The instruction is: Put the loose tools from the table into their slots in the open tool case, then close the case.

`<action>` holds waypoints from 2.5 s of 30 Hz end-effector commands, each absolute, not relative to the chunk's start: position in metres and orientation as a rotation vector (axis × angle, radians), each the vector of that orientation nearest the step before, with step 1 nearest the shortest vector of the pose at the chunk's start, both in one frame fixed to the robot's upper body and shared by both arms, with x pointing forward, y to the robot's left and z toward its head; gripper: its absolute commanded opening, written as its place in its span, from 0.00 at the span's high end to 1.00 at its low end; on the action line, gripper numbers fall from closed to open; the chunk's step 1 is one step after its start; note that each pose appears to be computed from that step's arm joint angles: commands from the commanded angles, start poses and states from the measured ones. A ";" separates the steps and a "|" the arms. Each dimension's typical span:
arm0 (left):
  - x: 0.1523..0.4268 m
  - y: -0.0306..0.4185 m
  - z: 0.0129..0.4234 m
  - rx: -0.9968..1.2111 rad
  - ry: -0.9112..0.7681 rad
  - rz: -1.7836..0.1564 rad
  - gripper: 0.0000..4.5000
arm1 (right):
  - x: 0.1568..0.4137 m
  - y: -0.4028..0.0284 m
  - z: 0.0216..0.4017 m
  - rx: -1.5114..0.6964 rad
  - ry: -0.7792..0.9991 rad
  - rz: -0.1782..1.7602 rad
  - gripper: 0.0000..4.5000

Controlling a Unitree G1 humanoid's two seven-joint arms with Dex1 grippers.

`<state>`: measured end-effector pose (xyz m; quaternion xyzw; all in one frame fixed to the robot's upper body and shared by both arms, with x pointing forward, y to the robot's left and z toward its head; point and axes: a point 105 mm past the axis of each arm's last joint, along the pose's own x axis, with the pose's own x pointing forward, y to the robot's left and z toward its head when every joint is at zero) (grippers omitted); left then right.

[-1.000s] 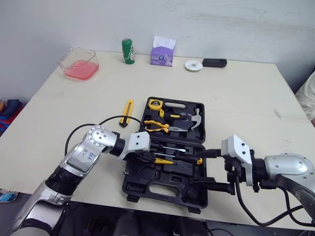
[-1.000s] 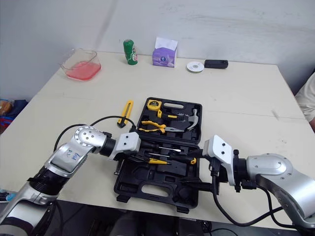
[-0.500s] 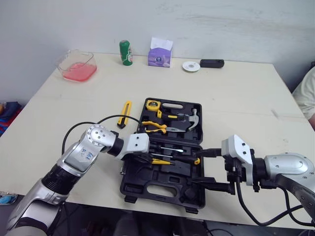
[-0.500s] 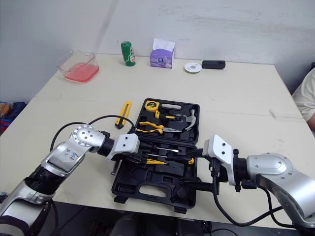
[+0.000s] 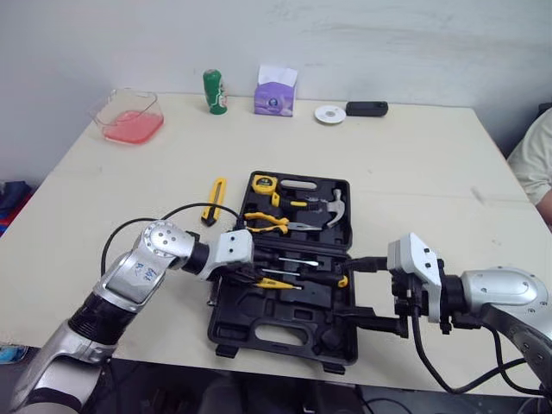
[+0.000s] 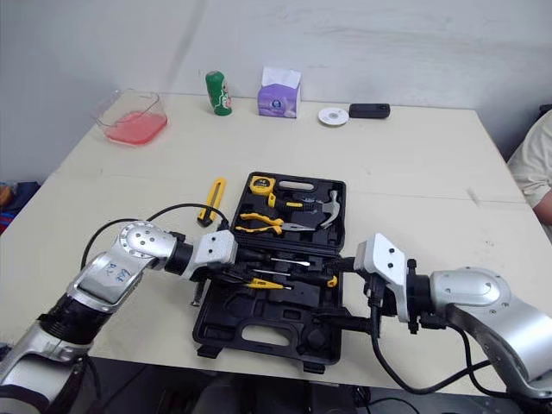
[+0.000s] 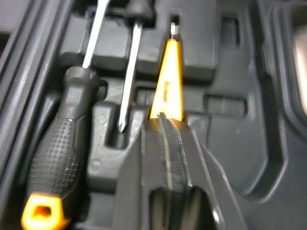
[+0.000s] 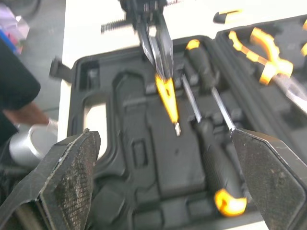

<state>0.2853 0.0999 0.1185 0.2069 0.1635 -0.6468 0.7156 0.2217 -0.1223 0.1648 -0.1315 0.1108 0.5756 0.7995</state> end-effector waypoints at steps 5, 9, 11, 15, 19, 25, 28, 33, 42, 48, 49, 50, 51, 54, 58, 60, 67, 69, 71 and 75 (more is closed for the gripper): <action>0.290 0.173 0.203 0.022 0.033 -0.932 0.30 | 0.244 -0.128 0.205 -0.224 0.062 1.177 0.00; 0.266 0.214 0.187 -0.024 0.069 -0.652 0.00 | 0.254 -0.137 0.216 -0.233 0.047 1.174 0.00; 0.255 0.231 0.176 -0.018 0.100 -0.517 0.00 | 0.257 -0.142 0.223 -0.236 0.039 1.179 0.00; 0.232 0.250 0.148 -0.046 0.182 -0.297 0.00 | 0.266 -0.150 0.232 -0.239 0.030 1.192 0.00; 0.224 0.249 0.136 -0.036 0.245 -0.231 0.00 | 0.273 -0.151 0.231 -0.257 0.036 1.203 0.00; 0.233 0.242 0.140 -0.023 0.274 -0.245 0.00 | 0.272 -0.141 0.229 -0.257 0.028 1.253 0.00; 0.255 0.234 0.140 -0.002 0.327 -0.249 0.00 | 0.269 -0.134 0.226 -0.249 0.024 1.268 0.00; 0.303 0.227 0.149 -0.071 0.382 -0.192 0.00 | 0.263 -0.120 0.227 -0.247 -0.011 1.278 0.00; 0.373 0.194 0.158 0.035 0.422 -0.271 0.00 | 0.263 -0.106 0.223 -0.261 -0.057 1.224 0.00; 0.398 0.186 0.148 0.083 0.469 -0.250 0.00 | 0.262 -0.103 0.221 -0.264 -0.061 1.202 0.00; 0.401 0.185 0.145 0.099 0.478 -0.245 0.00 | 0.262 -0.103 0.221 -0.265 -0.061 1.196 0.00; 0.403 0.182 0.141 0.097 0.490 -0.252 0.00 | 0.262 -0.104 0.220 -0.264 -0.061 1.186 0.00; 0.405 0.180 0.139 0.095 0.495 -0.258 0.00 | 0.261 -0.105 0.220 -0.262 -0.061 1.178 0.00; 0.408 0.176 0.136 0.074 0.499 -0.275 0.19 | 0.260 -0.107 0.218 -0.261 -0.057 1.164 0.00; 0.409 0.179 0.141 0.064 0.480 -0.283 0.58 | 0.258 -0.110 0.217 -0.264 -0.047 1.151 0.00; 0.409 0.183 0.145 0.056 0.467 -0.288 0.69 | 0.258 -0.112 0.216 -0.267 -0.042 1.147 0.00; 0.389 0.194 0.198 0.142 0.299 -0.482 0.69 | 0.251 -0.121 0.217 -0.276 -0.003 1.169 0.00; 0.364 0.176 0.219 0.225 0.264 -0.716 0.69 | 0.242 -0.125 0.214 -0.272 0.042 1.206 0.00; 0.322 0.149 0.227 0.392 0.259 -1.042 0.69 | 0.231 -0.132 0.207 -0.259 0.116 1.235 0.00; 0.273 0.120 0.221 0.454 0.322 -1.387 0.69 | 0.215 -0.148 0.193 -0.255 0.253 1.235 0.00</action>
